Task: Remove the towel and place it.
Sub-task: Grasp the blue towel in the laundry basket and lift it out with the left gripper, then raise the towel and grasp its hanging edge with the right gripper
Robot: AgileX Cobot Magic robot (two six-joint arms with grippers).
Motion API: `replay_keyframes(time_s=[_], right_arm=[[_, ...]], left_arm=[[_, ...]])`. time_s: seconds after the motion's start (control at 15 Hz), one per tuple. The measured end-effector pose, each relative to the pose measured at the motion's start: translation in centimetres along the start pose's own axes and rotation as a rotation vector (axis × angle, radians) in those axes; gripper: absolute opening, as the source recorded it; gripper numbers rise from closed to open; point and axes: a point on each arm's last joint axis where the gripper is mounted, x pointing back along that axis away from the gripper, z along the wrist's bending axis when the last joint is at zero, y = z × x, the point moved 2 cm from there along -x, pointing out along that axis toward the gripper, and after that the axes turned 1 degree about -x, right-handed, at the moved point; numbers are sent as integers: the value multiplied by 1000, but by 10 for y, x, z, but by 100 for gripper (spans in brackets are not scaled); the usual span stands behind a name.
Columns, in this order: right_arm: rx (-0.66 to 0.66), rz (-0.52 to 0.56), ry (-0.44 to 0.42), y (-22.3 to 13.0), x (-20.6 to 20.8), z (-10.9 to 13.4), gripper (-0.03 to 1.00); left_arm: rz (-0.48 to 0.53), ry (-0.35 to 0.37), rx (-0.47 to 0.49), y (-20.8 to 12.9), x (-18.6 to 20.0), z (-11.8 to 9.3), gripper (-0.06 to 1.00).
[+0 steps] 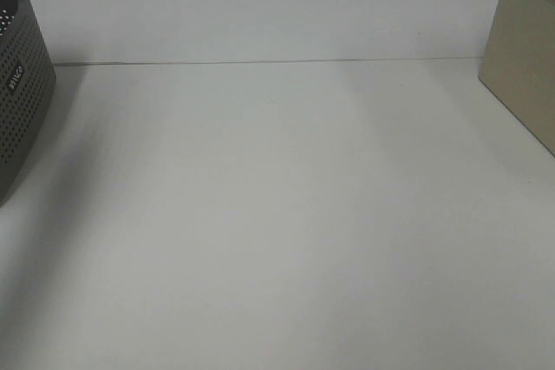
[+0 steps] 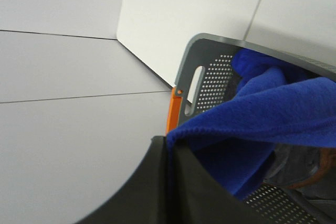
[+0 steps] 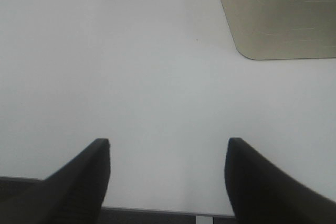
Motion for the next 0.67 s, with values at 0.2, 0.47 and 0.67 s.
replay_keyframes(time_s=[0.2, 0.47, 0.67], right_arm=[[0, 0, 0, 0, 0, 0, 63], [39, -37, 143, 21, -3, 16, 63], [128, -54, 380, 54, -22, 43, 63]], left_arm=[[-101, 62, -45, 25, 44, -4, 0], [-228, 34, -122, 60, 67, -20, 0], [-306, -11, -189, 84, 74, -35, 0]])
